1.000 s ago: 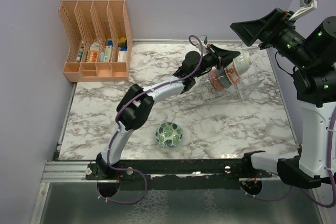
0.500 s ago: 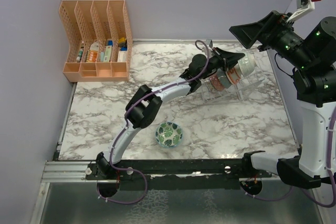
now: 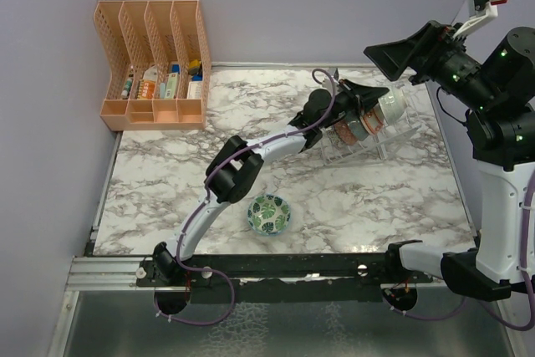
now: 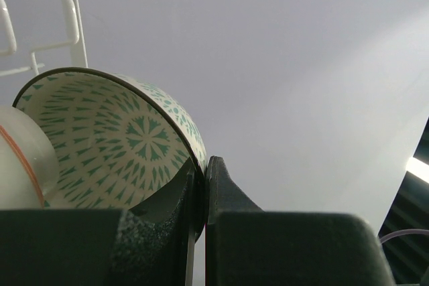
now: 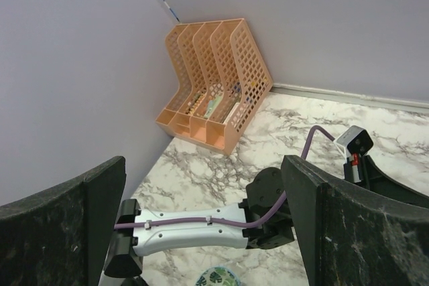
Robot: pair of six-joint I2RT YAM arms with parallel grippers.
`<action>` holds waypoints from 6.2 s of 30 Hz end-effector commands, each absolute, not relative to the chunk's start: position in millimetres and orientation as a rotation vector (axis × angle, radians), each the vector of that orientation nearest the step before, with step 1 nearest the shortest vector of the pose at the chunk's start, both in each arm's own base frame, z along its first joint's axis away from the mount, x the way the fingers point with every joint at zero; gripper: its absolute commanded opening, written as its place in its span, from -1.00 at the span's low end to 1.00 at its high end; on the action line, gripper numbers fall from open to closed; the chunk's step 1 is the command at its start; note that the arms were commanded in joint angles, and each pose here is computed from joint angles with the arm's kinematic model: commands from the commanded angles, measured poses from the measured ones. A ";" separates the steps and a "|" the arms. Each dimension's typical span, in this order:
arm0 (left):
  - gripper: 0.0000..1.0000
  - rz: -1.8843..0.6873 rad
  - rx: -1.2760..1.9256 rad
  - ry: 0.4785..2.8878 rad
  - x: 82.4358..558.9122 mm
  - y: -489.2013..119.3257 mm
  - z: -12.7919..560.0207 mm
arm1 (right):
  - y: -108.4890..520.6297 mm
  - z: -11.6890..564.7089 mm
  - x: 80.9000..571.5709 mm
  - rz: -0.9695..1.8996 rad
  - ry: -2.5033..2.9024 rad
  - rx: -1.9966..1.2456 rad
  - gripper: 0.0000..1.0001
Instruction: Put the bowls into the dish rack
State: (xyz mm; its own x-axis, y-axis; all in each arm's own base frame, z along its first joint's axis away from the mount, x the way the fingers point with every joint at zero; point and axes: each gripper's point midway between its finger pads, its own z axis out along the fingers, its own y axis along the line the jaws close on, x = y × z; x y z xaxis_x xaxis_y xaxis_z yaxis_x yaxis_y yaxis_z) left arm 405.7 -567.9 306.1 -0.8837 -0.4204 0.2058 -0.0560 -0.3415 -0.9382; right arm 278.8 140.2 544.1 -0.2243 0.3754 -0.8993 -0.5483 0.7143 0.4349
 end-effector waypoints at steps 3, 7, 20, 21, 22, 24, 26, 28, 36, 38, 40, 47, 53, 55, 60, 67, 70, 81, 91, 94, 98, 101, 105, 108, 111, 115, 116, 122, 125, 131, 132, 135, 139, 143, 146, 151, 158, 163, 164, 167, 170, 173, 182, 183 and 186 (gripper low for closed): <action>-1.00 -2.398 -0.639 1.547 406.9 -568.5 329.4 | 134.8 547.8 272.3 0.818 1.573 -0.158 0.99; -1.00 -2.383 -0.671 1.573 410.6 -570.7 320.7 | 134.9 546.4 273.0 0.814 1.578 -0.164 0.99; -0.94 -2.291 -0.765 1.727 419.0 -578.7 296.2 | 136.3 536.8 276.9 0.815 1.603 -0.170 0.99; -0.93 -2.288 -0.766 1.730 419.1 -578.8 294.8 | 136.5 536.1 277.1 0.816 1.605 -0.171 0.99; -0.89 -2.286 -0.768 1.732 419.6 -578.7 293.4 | 136.4 535.0 277.9 0.816 1.608 -0.169 0.99; -0.83 -2.282 -0.770 1.739 419.7 -578.4 291.1 | 136.5 533.0 278.9 0.816 1.614 -0.168 0.99; -0.82 -2.279 -0.767 1.747 419.8 -577.7 289.5 | 136.9 530.5 279.9 0.817 1.620 -0.168 0.99; -0.80 -2.273 -0.766 1.762 419.5 -577.7 286.4 | 137.1 528.9 281.1 0.818 1.624 -0.166 0.99; -0.56 -2.282 -0.741 1.774 415.6 -572.5 283.3 | 138.5 522.4 284.2 0.827 1.642 -0.163 0.99; -0.55 -2.277 -0.731 1.772 415.1 -569.4 283.5 | 138.4 520.3 284.6 0.826 1.647 -0.161 0.99; -0.54 -2.273 -0.726 1.776 414.2 -566.6 283.2 | 138.5 518.2 285.5 0.828 1.653 -0.157 0.99; -0.53 -2.237 -0.695 1.801 412.9 -552.3 290.1 | 138.8 514.7 285.9 0.832 1.661 -0.151 0.99; -0.53 -2.162 -0.631 1.940 408.0 -547.8 284.1 | 138.1 512.8 284.0 0.833 1.660 -0.144 0.99; -0.52 -2.132 -0.590 1.998 405.7 -547.3 281.6 | 138.0 512.3 282.7 0.834 1.660 -0.143 0.99; -0.42 -2.108 -0.562 2.056 403.9 -545.5 274.3 | 137.8 512.5 280.1 0.836 1.656 -0.144 0.99; -0.17 -2.070 -0.506 2.112 402.7 -550.0 270.8 | 137.8 511.5 278.8 0.836 1.657 -0.146 0.99; 0.10 -2.049 -0.484 2.128 403.9 -552.4 270.1 | 138.0 511.5 278.7 0.836 1.658 -0.150 0.99; 0.57 -1.948 -0.384 2.202 401.1 -553.9 262.1 | 138.3 509.7 275.6 0.838 1.656 -0.156 0.99; 0.98 -1.895 -0.307 2.206 402.4 -555.1 266.4 | 138.0 507.3 274.8 0.837 1.657 -0.156 0.99; 0.98 -1.887 -0.288 2.196 403.6 -555.5 269.4 | 138.3 506.5 275.3 0.839 1.659 -0.155 0.99; 0.98 -1.880 -0.270 2.181 405.4 -556.0 274.5 | 138.1 506.9 275.9 0.837 1.656 -0.155 0.99; 0.98 -1.878 -0.260 2.185 406.9 -558.4 272.7 | 138.6 506.0 276.6 0.839 1.659 -0.156 0.99; 0.98 -1.894 -0.258 2.168 408.6 -561.6 276.0 | 138.5 503.9 276.8 0.839 1.663 -0.154 0.99; 0.98 -1.902 -0.248 2.153 409.1 -561.9 281.5 | 138.4 502.0 277.5 0.838 1.667 -0.152 0.99; 0.98 -1.898 -0.232 2.141 408.1 -560.6 287.2 | 138.9 500.8 278.6 0.840 1.671 -0.153 0.99; 0.98 -1.893 -0.215 2.131 405.7 -558.1 294.0 | 139.0 501.3 279.4 0.841 1.670 -0.152 0.99; 0.98 -1.893 -0.215 2.133 405.1 -557.7 294.3 | 139.2 501.2 279.3 0.842 1.670 -0.153 0.99; 0.98 -1.882 -0.212 2.161 400.9 -554.1 288.0 | 138.7 500.7 277.9 0.842 1.669 -0.149 0.99; 0.98 -1.874 -0.201 2.155 400.7 -551.5 292.1 | 138.8 500.3 277.8 0.844 1.668 -0.148 0.99; 0.98 -1.814 -0.155 2.141 401.9 -543.5 304.8 | 139.0 501.0 277.2 0.846 1.666 -0.148 0.99; 0.98 -1.806 -0.157 2.145 402.3 -541.7 304.0 | 139.0 501.5 276.7 0.846 1.664 -0.149 0.99; 0.98 -1.787 -0.163 2.166 401.6 -535.6 297.0 | 138.9 501.6 276.0 0.846 1.663 -0.148 0.99; 0.98 -1.760 -0.155 2.174 399.7 -529.4 293.1 | 138.3 501.2 274.5 0.844 1.662 -0.147 0.99; 0.98 -1.708 -0.126 2.165 400.2 -521.8 301.5 | 137.8 500.2 273.7 0.844 1.662 -0.143 0.99; 0.98 -1.659 -0.109 2.151 401.4 -510.5 311.6 | 137.4 501.0 272.6 0.844 1.657 -0.140 0.99; 0.98 -1.553 -0.063 2.129 396.3 -484.4 325.2 | 135.9 505.1 270.6 0.838 1.645 -0.134 0.99; 0.98 -1.312 0.112 2.133 358.1 -426.3 317.6 | 135.5 525.8 266.9 0.839 1.604 -0.140 0.99; 0.87 -1.159 0.155 2.214 317.3 -375.3 280.5 | 130.2 554.7 262.1 0.826 1.530 -0.114 0.99; 0.82 -1.112 0.191 2.246 306.9 -367.3 267.4 | 130.3 559.4 262.0 0.830 1.521 -0.111 0.99; 0.78 -0.938 0.322 2.328 270.3 -348.3 236.3 | 133.8 567.3 263.3 0.862 1.512 -0.109 0.99; 0.76 -0.795 0.442 2.405 232.1 -337.0 209.3 | 134.8 566.3 267.5 0.870 1.520 -0.100 0.99; 0.68 -0.670 0.524 2.477 203.1 -323.2 182.1 | 136.5 563.6 270.9 0.884 1.535 -0.095 0.99; 0.51 -0.459 0.738 2.590 146.4 -316.9 113.6 | 145.4 551.1 276.2 0.947 1.579 -0.099 1.00; 0.46 -0.449 0.746 2.592 145.1 -317.0 107.5 | 145.0 551.4 275.9 0.942 1.579 -0.102 1.00; 0.25 -0.434 0.798 2.602 139.2 -319.5 90.6 | 145.0 552.4 274.1 0.938 1.580 -0.109 1.00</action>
